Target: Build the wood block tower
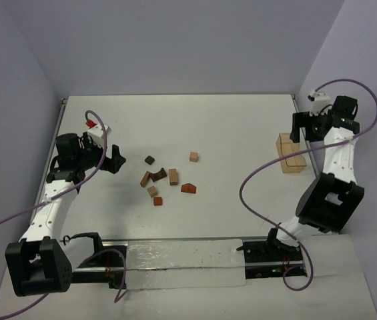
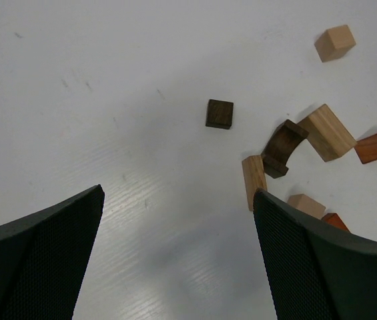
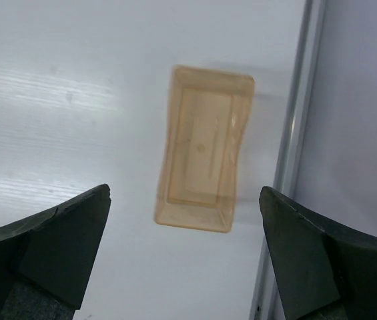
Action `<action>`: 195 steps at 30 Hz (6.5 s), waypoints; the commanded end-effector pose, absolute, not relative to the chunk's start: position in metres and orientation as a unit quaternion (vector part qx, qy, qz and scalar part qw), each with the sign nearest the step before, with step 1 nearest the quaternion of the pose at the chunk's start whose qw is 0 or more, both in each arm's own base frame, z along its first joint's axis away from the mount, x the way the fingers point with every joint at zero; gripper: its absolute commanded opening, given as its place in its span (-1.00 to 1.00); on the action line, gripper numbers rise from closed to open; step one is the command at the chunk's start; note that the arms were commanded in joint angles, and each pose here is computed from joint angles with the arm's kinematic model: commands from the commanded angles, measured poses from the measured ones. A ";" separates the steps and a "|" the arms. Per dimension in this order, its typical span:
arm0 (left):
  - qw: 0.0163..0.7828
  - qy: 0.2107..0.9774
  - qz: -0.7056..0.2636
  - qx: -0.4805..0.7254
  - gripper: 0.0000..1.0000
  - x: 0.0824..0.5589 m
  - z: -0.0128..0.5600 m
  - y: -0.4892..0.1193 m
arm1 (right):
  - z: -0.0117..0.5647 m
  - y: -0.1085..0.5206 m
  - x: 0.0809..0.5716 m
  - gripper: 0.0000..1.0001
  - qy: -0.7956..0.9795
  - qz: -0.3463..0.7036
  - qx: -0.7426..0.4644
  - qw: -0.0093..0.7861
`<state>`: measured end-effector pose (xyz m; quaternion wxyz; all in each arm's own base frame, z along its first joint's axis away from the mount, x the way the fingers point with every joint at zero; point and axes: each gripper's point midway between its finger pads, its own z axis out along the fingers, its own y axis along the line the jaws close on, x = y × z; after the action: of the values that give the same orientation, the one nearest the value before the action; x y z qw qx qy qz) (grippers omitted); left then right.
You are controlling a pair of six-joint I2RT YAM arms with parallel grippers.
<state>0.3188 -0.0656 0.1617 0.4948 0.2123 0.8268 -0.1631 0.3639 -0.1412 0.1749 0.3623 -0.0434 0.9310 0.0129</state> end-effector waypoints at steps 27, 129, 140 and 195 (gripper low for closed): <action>0.315 0.692 -0.202 0.618 0.90 0.320 0.097 -0.262 | 0.173 0.026 0.309 0.99 0.907 0.124 -0.178 0.361; 0.225 0.678 -0.204 0.669 -0.15 0.342 0.029 -0.286 | 0.137 0.017 0.309 0.99 0.925 0.113 -0.167 0.323; 0.236 0.683 -0.196 0.663 0.63 0.350 0.034 -0.288 | 0.143 0.020 0.309 0.99 0.923 0.118 -0.168 0.326; 0.420 0.730 -0.242 0.481 0.73 0.280 0.161 -0.149 | 0.058 0.264 0.402 0.25 0.859 0.150 -0.444 0.207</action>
<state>0.2702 -0.1445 0.1521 0.3944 0.4813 0.7458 -0.2379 0.3962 0.2607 0.0555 0.2067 -0.4347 0.8626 0.1558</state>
